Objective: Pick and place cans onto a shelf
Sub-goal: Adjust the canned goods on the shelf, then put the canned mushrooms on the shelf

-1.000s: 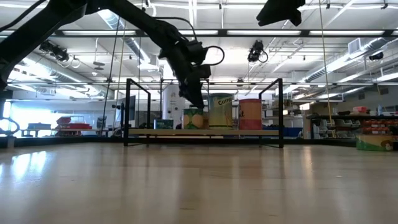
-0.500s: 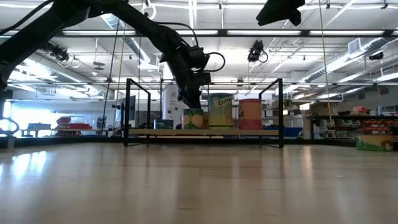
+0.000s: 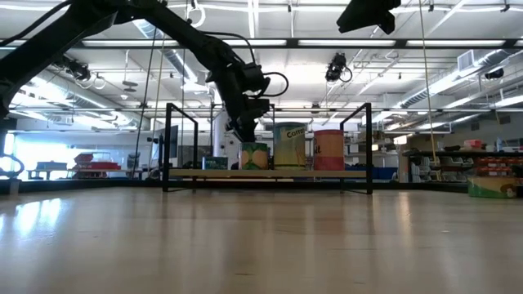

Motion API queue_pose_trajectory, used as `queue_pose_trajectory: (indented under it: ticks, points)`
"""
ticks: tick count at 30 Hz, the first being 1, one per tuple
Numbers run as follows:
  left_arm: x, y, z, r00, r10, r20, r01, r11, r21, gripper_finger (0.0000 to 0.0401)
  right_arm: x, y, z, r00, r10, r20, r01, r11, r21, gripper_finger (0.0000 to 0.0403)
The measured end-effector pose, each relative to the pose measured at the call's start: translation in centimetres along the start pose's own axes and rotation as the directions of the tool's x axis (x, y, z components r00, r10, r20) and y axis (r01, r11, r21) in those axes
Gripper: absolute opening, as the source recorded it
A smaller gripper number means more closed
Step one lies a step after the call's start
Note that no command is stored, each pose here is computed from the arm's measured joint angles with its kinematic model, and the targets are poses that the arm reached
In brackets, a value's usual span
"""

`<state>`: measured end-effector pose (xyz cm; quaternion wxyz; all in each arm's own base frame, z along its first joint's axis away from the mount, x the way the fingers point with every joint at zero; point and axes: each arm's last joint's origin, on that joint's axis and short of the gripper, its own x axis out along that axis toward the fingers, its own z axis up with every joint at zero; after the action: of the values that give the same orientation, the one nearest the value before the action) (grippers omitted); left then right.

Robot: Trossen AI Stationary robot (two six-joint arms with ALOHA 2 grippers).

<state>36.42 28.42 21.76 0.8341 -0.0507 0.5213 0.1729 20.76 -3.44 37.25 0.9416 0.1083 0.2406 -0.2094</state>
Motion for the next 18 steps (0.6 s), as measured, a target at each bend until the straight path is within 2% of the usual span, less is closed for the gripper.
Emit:
queue_pose_trajectory:
  ticks: [9, 13, 18]
  points:
    - [-0.6, -0.3, 0.4, 1.000, -0.012, -0.018, 0.012, 1.000, 0.029, 0.0006, 0.0, 0.0, 0.0, 1.000, 0.003, -0.003, -0.003, 1.000, -0.031, 0.0094]
    - [-3.1, -0.1, 1.7, 1.000, -0.011, -0.013, 0.012, 0.997, 0.080, 0.0006, 0.0, -0.3, -0.7, 0.997, -0.025, -0.070, 0.017, 0.994, -0.110, 0.0104]
    - [-6.7, 0.1, 3.1, 1.000, -0.007, 0.010, 0.006, 0.998, 0.064, 0.0006, -0.1, -0.8, -2.0, 0.975, -0.077, -0.209, 0.036, 0.980, -0.197, 0.0138]
